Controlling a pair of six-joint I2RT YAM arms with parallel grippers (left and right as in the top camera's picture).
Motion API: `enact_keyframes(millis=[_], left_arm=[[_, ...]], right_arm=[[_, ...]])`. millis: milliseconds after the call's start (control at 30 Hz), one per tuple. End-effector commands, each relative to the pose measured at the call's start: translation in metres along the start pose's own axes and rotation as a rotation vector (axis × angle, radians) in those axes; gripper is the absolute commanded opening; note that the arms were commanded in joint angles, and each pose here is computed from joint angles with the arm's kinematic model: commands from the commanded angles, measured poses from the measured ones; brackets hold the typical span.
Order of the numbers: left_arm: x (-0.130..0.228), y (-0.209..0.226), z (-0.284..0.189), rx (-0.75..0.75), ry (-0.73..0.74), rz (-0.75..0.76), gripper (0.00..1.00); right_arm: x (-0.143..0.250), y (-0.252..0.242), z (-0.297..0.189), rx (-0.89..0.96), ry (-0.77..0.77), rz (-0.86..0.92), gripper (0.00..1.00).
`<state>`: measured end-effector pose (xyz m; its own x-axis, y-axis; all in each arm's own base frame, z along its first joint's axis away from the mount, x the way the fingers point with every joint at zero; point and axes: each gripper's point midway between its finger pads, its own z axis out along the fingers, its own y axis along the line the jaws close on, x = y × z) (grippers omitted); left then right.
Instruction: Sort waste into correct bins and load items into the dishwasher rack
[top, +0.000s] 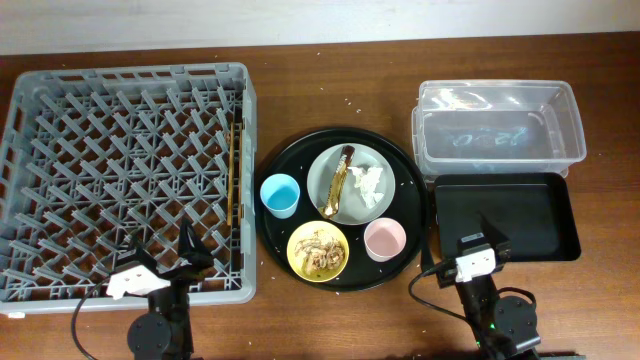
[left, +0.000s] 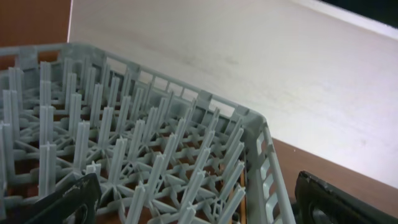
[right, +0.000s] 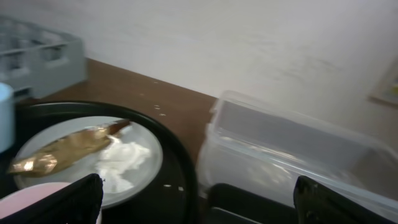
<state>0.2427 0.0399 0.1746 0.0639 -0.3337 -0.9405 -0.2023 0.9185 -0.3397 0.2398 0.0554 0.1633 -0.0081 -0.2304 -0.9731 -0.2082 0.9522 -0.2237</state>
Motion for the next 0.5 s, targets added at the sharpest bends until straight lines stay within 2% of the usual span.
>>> enact_keyframes(millis=[0,67,233,333,467], left_arm=[[0.003,-0.008,0.000,0.044,0.014,-0.010,0.99],[-0.006,-0.011,-0.001,0.061,-0.024,-0.016,0.99],[-0.047,-0.032,-0.008,0.147,-0.149,-0.014,0.99],[-0.078,-0.042,-0.016,0.160,-0.202,0.036,0.99],[-0.125,-0.058,-0.023,0.142,-0.153,0.053,0.99]], right_arm=[[-0.023,0.028,-0.004,-0.170,-0.112,0.030,0.98],[-0.047,0.025,-0.007,-0.176,-0.192,0.121,0.98],[-0.109,0.009,-0.028,-0.166,-0.265,0.130,0.99],[-0.133,0.003,-0.032,-0.170,-0.215,0.132,0.99],[-0.164,-0.003,-0.016,-0.204,-0.005,0.137,0.99]])
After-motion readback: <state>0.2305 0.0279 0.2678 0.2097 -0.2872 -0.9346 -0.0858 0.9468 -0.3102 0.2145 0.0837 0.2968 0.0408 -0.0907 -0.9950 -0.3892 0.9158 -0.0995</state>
